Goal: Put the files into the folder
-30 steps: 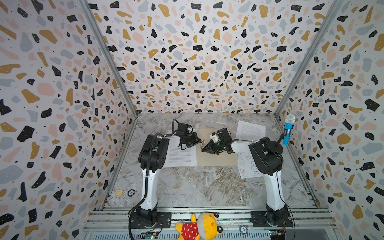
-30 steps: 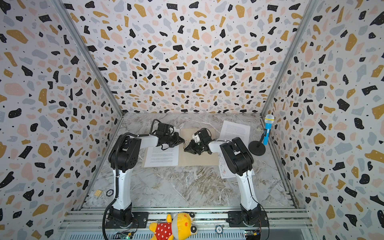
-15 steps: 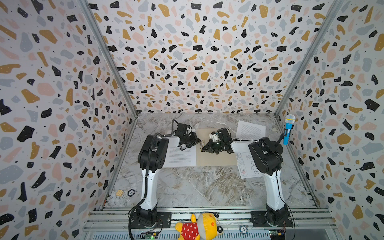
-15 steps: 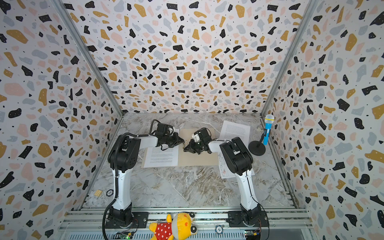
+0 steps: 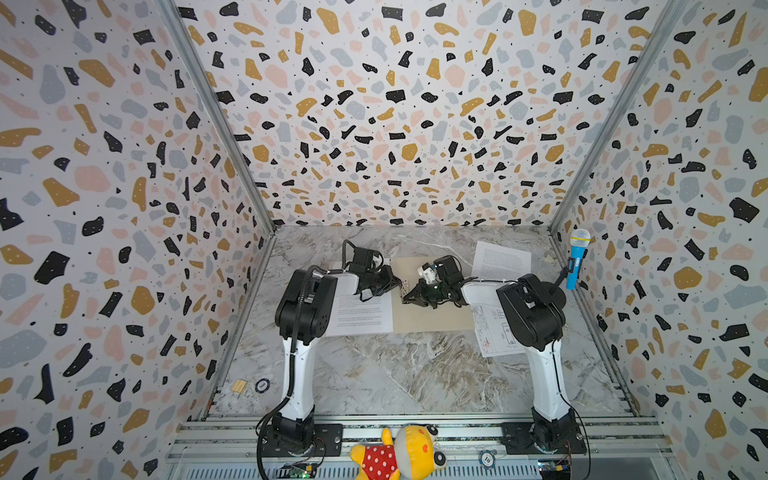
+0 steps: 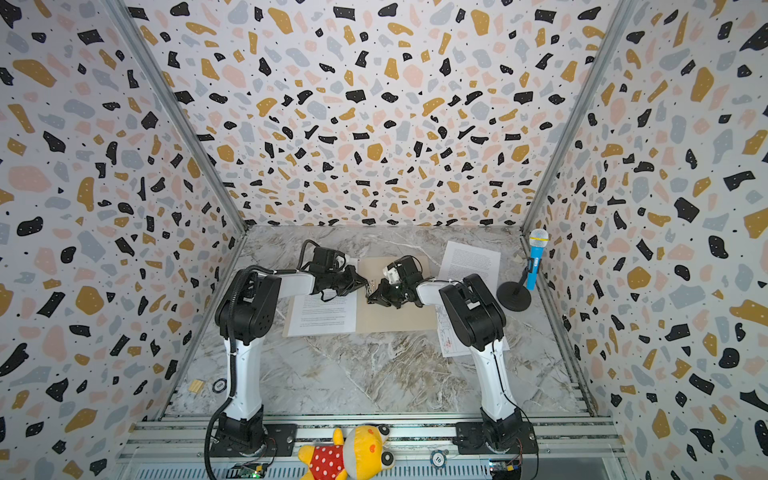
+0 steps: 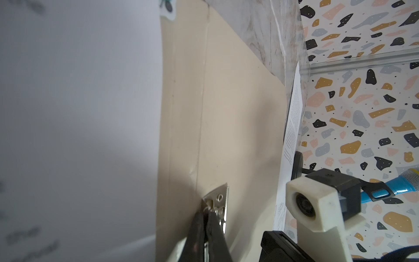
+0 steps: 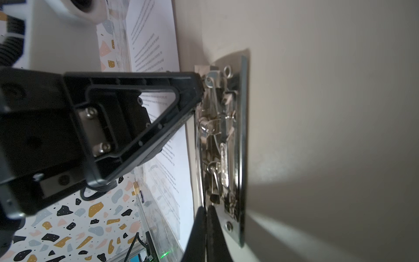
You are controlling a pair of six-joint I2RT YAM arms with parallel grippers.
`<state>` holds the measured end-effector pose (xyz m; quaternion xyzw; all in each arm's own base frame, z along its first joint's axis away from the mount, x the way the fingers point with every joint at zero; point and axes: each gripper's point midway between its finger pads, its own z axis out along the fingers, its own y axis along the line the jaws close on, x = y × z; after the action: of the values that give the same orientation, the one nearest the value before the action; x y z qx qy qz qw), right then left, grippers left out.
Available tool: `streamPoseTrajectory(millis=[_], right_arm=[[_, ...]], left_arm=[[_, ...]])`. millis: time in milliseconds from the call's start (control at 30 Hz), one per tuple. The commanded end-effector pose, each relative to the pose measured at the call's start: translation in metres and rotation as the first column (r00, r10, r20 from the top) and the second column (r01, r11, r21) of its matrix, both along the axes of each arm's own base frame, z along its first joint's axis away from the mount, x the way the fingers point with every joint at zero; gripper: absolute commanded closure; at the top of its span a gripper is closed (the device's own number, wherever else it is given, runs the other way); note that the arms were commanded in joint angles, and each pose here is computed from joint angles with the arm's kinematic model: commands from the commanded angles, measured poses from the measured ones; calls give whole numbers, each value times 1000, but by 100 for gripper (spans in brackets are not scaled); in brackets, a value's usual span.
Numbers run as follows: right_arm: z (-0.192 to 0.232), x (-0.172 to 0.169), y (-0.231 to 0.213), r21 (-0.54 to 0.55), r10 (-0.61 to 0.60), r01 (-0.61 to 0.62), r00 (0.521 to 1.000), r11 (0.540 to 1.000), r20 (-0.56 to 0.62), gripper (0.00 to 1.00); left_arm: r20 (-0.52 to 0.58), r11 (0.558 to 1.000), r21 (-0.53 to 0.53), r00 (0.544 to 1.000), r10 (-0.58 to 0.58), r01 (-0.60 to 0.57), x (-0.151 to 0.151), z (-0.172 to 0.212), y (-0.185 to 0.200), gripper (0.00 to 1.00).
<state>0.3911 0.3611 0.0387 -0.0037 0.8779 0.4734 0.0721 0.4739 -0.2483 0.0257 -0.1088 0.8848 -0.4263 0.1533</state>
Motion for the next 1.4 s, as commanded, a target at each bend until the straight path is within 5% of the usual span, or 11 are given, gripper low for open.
streamPoseTrajectory(millis=[0, 733, 1367], right_arm=[[-37, -19, -15, -109, 6, -14, 998, 994, -68, 100], [-88, -32, -54, -402, 8, -42, 996, 915, -88, 100], [-87, -31, -61, -379, -51, 12, 994, 925, -94, 100]], left_arm=[[-49, 999, 26, 998, 25, -24, -8, -14, 11, 93], [-105, 998, 54, 994, -14, 19, -17, -32, 11, 93], [-116, 997, 68, 992, -39, 47, -20, -40, 11, 93]])
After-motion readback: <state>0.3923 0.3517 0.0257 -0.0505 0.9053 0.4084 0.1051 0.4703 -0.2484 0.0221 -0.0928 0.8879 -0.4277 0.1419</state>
